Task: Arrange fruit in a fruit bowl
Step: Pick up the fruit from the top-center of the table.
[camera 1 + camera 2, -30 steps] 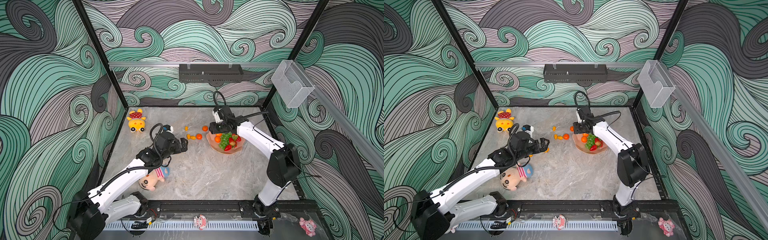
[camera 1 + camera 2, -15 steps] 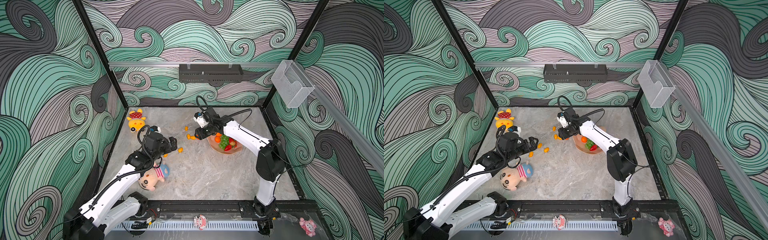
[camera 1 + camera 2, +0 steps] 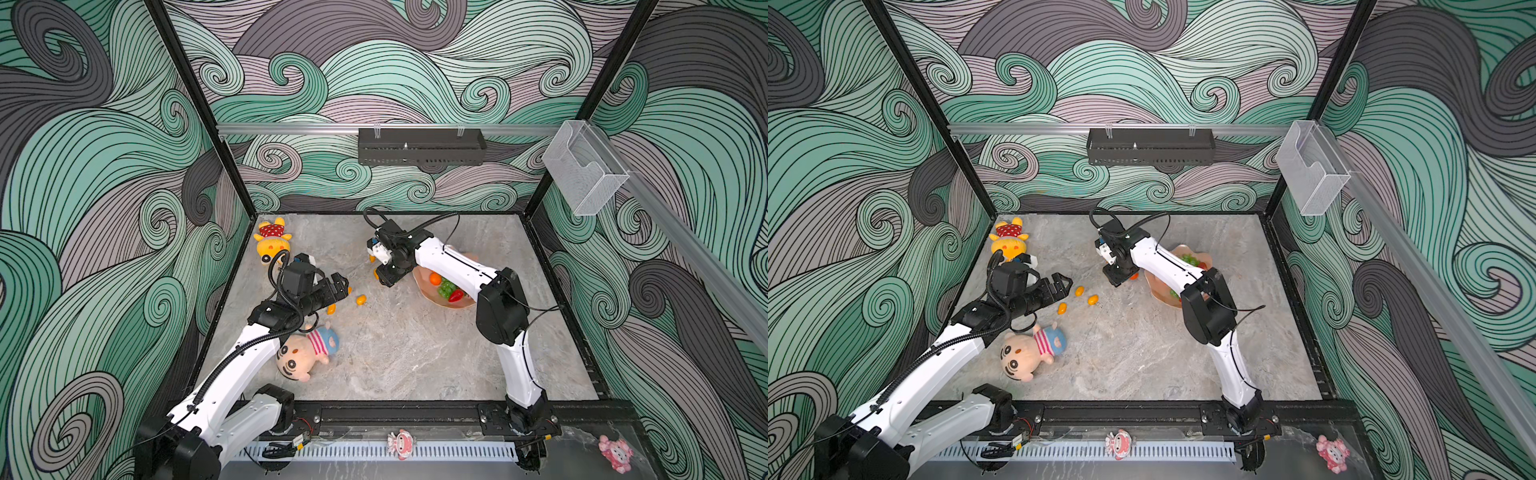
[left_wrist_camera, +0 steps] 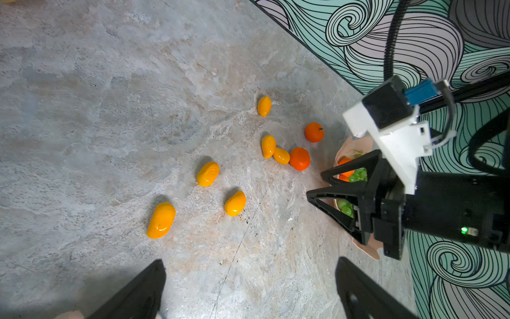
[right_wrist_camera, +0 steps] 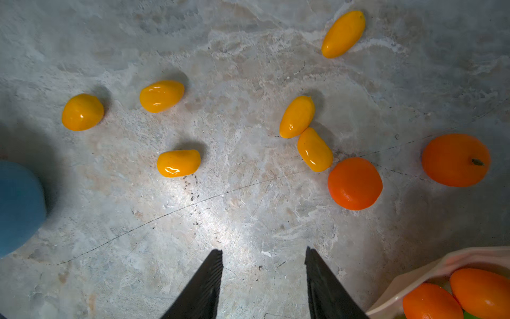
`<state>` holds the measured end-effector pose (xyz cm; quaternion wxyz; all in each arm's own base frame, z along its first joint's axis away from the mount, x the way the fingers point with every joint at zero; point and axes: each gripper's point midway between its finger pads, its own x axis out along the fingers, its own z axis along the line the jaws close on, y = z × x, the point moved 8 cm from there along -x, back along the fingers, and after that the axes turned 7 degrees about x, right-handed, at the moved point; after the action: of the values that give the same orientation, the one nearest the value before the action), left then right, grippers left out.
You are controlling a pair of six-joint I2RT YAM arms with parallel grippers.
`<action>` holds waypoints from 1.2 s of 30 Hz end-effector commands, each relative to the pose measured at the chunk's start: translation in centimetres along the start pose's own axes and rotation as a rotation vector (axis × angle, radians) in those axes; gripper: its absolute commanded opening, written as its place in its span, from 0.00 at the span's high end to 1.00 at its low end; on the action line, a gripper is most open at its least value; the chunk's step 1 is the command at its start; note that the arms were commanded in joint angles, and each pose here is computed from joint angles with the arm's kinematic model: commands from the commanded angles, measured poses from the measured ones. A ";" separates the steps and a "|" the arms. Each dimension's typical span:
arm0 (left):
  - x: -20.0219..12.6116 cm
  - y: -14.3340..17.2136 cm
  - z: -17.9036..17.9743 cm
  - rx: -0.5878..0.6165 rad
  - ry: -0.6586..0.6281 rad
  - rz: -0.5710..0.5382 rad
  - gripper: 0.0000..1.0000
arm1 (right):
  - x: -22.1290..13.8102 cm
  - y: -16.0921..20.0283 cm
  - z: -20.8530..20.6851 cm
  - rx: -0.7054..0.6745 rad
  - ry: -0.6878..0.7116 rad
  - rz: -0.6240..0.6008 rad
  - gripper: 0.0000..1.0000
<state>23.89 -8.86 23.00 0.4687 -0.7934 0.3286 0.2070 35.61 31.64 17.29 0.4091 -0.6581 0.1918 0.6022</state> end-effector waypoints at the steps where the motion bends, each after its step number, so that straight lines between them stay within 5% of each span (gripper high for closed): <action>1: 0.3 -0.3 0.1 -0.024 0.025 0.010 0.01 | 0.5 0.3 -0.6 -0.023 0.068 0.064 0.51; 16: 1.3 -0.3 0.5 -0.037 0.025 0.043 0.01 | 3.7 -0.9 -2.9 -0.056 0.315 0.152 0.50; 36: 1.2 0.1 0.1 -0.051 0.072 0.091 0.01 | 6.3 -1.9 -4.3 -0.038 0.301 0.177 0.45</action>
<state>24.65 -9.10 21.87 0.4362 -0.7934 0.3679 0.2118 40.94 31.33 12.13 0.3179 -0.7340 0.2863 0.5275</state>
